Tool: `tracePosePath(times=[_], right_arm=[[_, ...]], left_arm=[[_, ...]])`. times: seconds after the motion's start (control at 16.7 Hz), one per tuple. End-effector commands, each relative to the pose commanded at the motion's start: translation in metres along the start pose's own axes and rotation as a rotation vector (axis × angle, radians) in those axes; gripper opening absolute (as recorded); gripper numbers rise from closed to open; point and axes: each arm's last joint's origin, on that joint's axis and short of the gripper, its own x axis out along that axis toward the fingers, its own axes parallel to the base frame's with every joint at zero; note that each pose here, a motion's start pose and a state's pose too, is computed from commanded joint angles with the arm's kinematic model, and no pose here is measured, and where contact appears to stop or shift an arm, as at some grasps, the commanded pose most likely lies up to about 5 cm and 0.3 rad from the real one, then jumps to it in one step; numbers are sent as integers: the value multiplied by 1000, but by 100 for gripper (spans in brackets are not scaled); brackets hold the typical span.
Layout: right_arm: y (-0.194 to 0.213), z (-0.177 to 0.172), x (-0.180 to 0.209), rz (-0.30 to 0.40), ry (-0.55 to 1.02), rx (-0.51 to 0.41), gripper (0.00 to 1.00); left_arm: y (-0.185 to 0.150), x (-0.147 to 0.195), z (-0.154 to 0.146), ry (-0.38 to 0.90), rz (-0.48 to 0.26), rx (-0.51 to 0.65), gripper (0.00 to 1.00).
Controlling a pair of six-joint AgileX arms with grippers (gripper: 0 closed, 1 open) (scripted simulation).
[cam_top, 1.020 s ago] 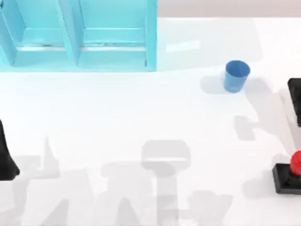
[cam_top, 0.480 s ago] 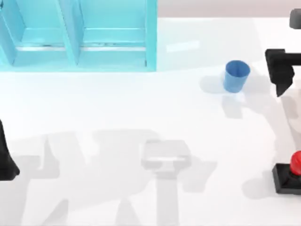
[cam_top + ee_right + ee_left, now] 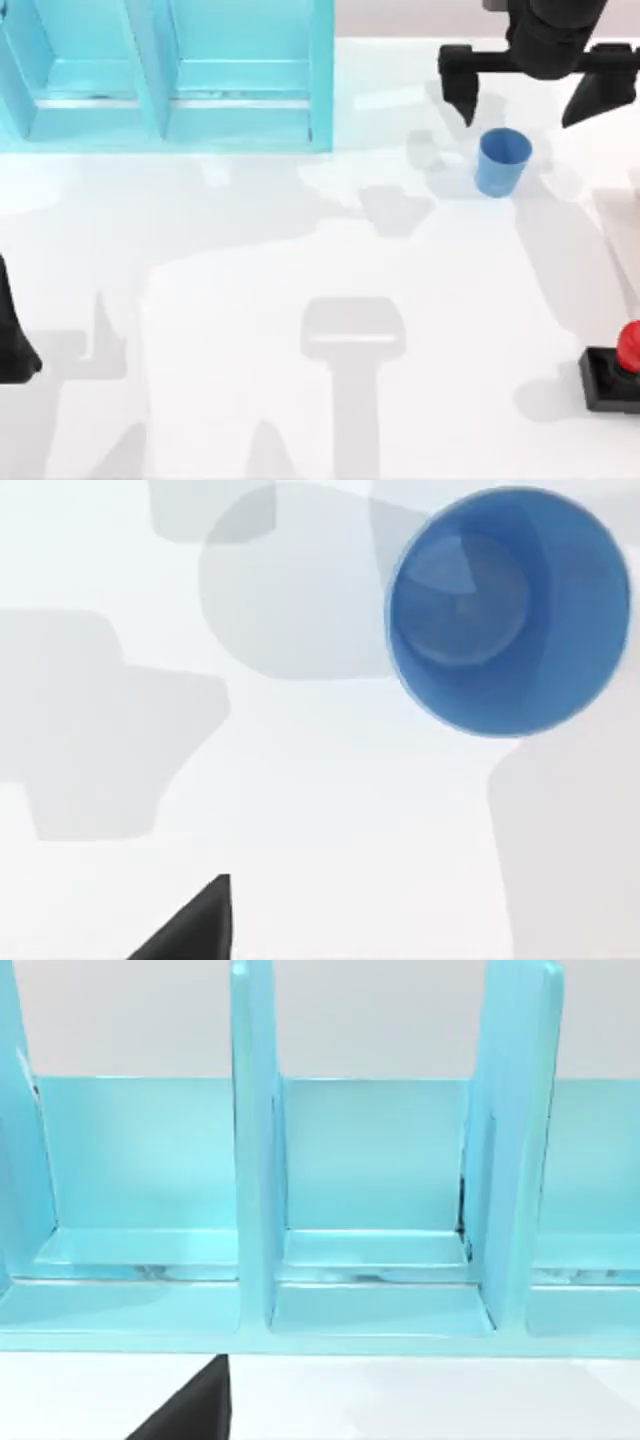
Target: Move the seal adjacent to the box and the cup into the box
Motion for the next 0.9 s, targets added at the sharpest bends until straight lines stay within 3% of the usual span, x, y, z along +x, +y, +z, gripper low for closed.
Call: tracePosePath(times=[0.24,0.66,0.9], right_arm=[[14,17,28,-1,-21,-2,100],[13,19,35,-1,-20,0,100],[14,21,70,-1,-22,-3,100]], left_arm=[[0,0,0,0,0,0,100],[0,0,0,0,0,0,100],[0,0,0,0,0,0,100]])
